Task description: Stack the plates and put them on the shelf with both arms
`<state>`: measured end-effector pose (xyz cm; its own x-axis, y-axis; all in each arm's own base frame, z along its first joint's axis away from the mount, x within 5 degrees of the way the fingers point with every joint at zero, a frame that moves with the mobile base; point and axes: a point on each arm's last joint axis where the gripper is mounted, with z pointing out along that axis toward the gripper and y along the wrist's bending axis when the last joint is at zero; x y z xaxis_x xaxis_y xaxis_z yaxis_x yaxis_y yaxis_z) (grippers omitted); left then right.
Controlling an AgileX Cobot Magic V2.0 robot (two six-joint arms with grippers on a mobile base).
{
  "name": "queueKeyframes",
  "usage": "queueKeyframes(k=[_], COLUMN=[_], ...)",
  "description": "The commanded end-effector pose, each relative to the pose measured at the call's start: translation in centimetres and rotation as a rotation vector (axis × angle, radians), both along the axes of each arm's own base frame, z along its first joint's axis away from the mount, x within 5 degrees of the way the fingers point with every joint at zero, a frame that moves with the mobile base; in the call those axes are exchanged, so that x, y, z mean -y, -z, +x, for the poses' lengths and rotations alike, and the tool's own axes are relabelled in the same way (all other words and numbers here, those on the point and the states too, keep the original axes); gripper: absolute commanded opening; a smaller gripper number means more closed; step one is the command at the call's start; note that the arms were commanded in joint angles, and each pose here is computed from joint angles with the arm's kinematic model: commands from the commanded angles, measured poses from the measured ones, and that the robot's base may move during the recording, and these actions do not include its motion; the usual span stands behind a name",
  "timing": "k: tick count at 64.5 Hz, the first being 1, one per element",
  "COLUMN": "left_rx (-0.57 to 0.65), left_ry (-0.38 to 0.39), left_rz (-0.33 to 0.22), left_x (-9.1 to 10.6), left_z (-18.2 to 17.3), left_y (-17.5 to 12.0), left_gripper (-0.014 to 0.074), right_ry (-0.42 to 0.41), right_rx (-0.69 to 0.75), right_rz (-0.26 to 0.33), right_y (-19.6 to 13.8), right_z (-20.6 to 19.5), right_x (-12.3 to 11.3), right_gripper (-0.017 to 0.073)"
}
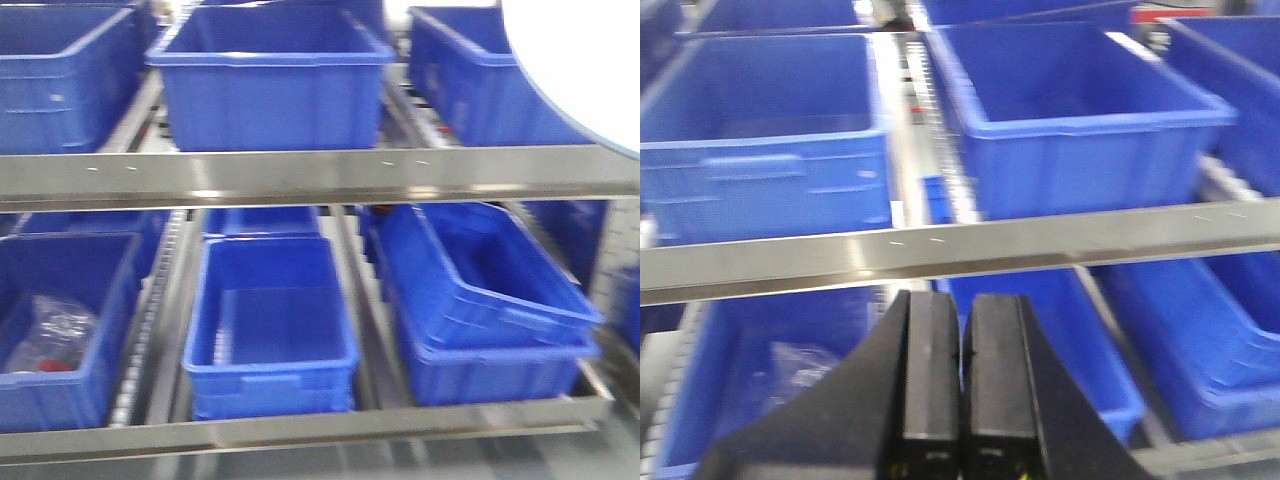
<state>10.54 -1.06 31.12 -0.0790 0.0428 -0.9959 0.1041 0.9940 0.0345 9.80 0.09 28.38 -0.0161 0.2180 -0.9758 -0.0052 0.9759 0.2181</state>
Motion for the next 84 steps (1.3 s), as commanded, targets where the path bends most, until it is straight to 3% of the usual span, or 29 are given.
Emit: queueKeyframes(k=[1, 84], left_rx=[0.111, 0.111], left_ry=[-0.006, -0.006], left_rz=[-0.026, -0.026], left_x=[-0.05, -0.05], left_z=[0.02, 0.02], left_y=[-1.74, -1.74], left_gripper=[0.0083, 0.0083], right_ry=[0.029, 0.029], right_rx=[0.129, 0.129], right_rz=[0.006, 0.006], right_y=[-2.01, -2.01], right_z=[-0.08, -0.08], right_x=[0.27, 0.27], right_gripper=[0.0057, 0.0057])
